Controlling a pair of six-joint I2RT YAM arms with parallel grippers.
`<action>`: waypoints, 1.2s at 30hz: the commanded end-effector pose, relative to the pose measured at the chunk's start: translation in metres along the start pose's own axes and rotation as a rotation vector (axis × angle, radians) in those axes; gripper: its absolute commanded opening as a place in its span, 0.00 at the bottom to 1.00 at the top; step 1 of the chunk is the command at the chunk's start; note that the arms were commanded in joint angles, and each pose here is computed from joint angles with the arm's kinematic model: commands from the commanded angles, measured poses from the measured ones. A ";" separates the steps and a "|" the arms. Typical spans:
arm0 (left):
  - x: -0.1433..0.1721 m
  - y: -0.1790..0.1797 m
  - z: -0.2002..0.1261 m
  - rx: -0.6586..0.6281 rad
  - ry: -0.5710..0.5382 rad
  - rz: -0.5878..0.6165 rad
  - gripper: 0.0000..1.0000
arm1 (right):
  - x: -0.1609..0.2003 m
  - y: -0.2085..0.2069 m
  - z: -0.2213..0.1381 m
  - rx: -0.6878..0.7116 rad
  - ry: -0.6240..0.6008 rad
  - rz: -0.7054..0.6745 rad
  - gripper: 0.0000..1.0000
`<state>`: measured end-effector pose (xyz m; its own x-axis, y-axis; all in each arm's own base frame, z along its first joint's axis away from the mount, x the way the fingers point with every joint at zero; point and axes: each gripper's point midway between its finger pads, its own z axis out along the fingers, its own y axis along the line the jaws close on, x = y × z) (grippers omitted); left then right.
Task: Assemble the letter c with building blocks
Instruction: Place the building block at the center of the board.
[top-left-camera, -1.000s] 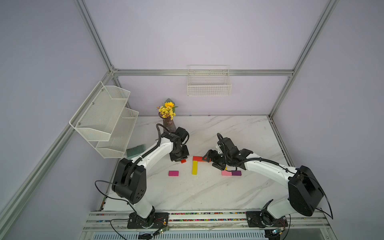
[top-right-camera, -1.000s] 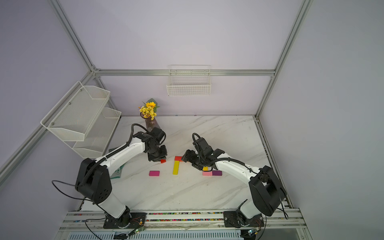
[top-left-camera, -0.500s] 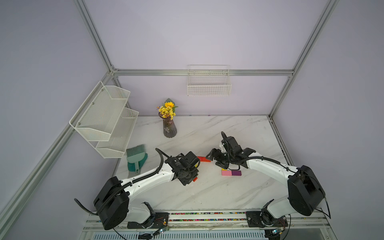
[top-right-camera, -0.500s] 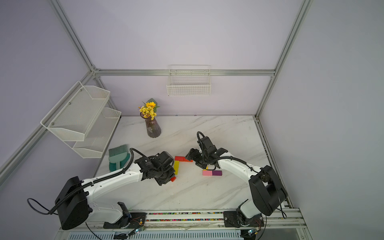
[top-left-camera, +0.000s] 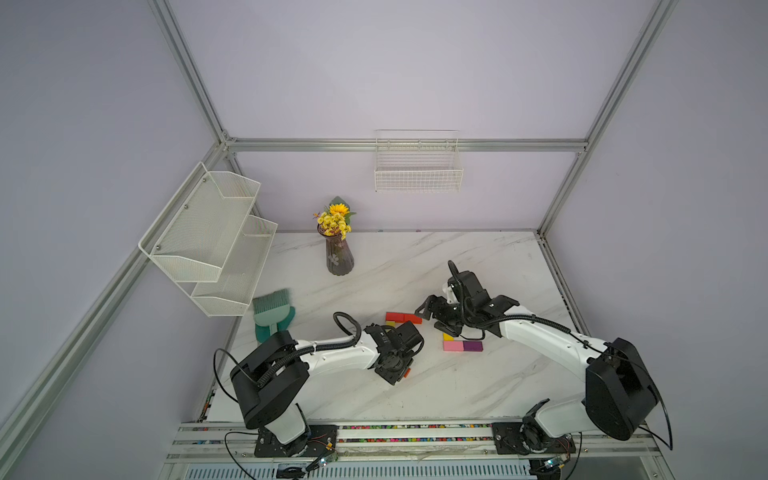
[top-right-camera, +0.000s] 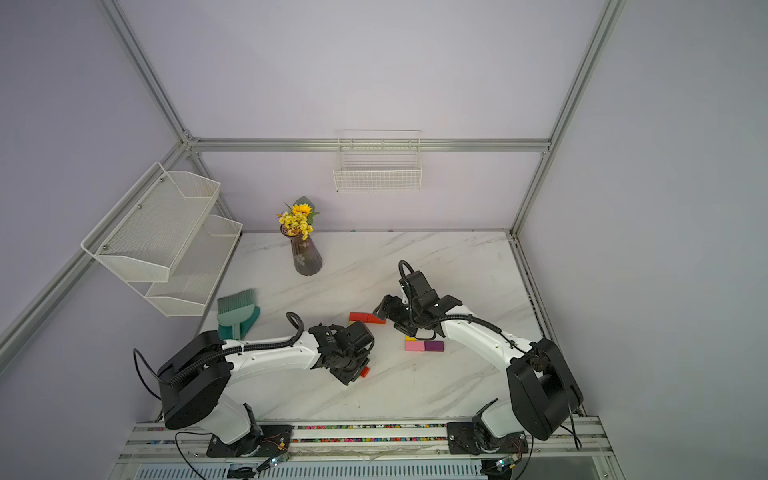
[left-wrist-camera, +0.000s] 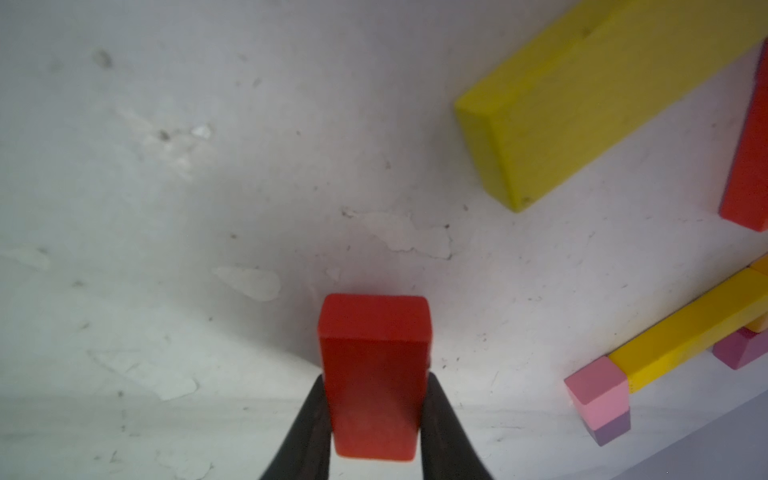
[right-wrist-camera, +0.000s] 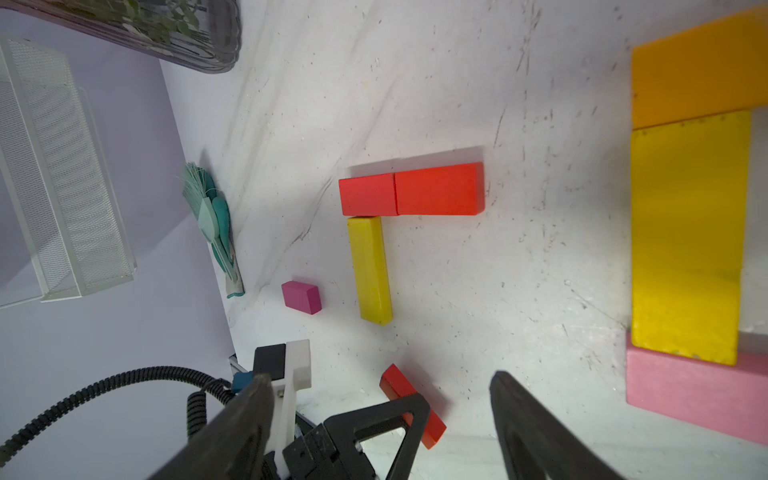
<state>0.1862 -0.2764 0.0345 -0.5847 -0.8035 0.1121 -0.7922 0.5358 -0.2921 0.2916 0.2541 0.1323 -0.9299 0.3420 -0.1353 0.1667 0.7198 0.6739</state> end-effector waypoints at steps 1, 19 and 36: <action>0.001 -0.006 0.004 0.038 0.002 -0.053 0.30 | 0.005 -0.005 -0.005 0.010 0.013 -0.006 0.84; -0.022 -0.035 -0.073 0.358 -0.022 -0.036 0.79 | 0.021 0.007 -0.023 -0.009 0.010 0.020 0.84; -0.137 0.007 -0.126 0.234 -0.095 0.373 0.93 | 0.123 0.004 0.043 0.114 0.021 0.046 0.83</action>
<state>0.2493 -0.1281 0.1370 -0.6545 -0.7495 -0.0995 -0.5896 0.5884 -0.5534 0.1862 0.3239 0.0898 -0.9592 0.2715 -0.0787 0.1766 0.7929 0.5832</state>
